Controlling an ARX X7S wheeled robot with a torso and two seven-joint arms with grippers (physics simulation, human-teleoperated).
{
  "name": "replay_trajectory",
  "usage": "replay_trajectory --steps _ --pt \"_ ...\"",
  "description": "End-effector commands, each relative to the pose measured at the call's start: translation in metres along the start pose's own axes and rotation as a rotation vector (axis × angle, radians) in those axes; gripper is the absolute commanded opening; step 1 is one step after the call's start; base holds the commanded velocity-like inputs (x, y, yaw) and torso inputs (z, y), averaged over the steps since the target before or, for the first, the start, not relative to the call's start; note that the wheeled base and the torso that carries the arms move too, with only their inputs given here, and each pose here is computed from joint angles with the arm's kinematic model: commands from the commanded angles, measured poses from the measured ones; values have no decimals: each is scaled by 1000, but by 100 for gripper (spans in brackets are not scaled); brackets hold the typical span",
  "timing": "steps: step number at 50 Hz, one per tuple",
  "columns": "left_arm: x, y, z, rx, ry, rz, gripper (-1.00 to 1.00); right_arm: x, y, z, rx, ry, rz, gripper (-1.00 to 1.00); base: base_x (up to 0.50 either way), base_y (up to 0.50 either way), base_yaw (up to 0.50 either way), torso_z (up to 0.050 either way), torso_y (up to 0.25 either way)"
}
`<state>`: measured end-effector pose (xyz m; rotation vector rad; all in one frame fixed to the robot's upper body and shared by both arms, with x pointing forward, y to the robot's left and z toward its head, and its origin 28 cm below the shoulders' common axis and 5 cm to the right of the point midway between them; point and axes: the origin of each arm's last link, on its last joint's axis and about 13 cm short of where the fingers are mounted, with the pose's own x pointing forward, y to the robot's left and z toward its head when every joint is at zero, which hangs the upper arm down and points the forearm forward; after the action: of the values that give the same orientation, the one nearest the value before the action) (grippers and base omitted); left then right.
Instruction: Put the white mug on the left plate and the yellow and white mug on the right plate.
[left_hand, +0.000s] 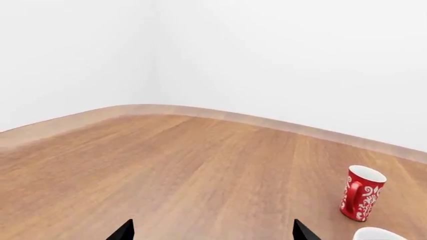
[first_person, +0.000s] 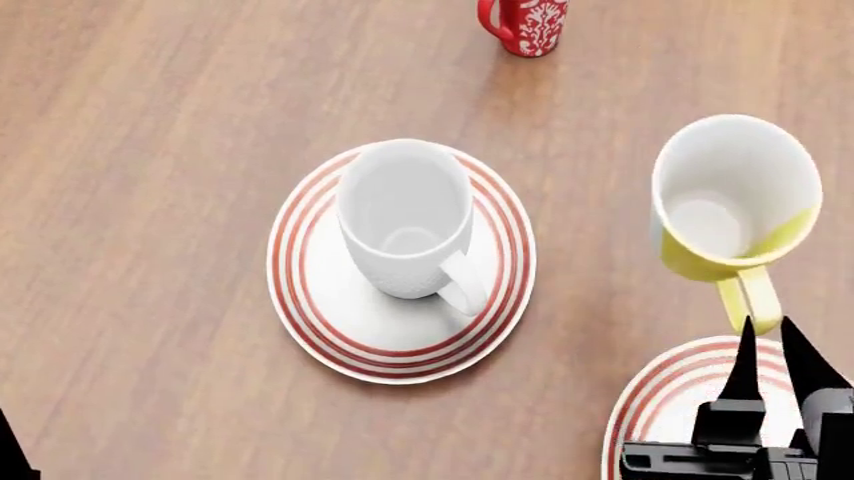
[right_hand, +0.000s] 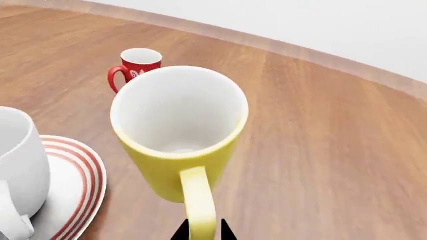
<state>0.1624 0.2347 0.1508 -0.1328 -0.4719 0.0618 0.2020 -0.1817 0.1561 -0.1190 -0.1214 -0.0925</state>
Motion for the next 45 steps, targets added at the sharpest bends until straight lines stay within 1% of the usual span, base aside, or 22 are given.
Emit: replay_trajectory --steps 1,20,37,45 --pt "1 0 0 1 1 1 100 -35 -12 0 -12 -8 -21 -100 0 0 0 0 0" --pt "2 0 0 2 1 3 100 -78 -19 -13 -14 25 -30 -100 0 0 0 0 0" --pt "2 -1 0 1 0 0 100 -96 -20 -32 11 62 -34 -100 0 0 0 0 1" --pt "2 -2 0 0 -1 -3 100 -99 -22 -41 28 80 -44 -100 0 0 0 0 0"
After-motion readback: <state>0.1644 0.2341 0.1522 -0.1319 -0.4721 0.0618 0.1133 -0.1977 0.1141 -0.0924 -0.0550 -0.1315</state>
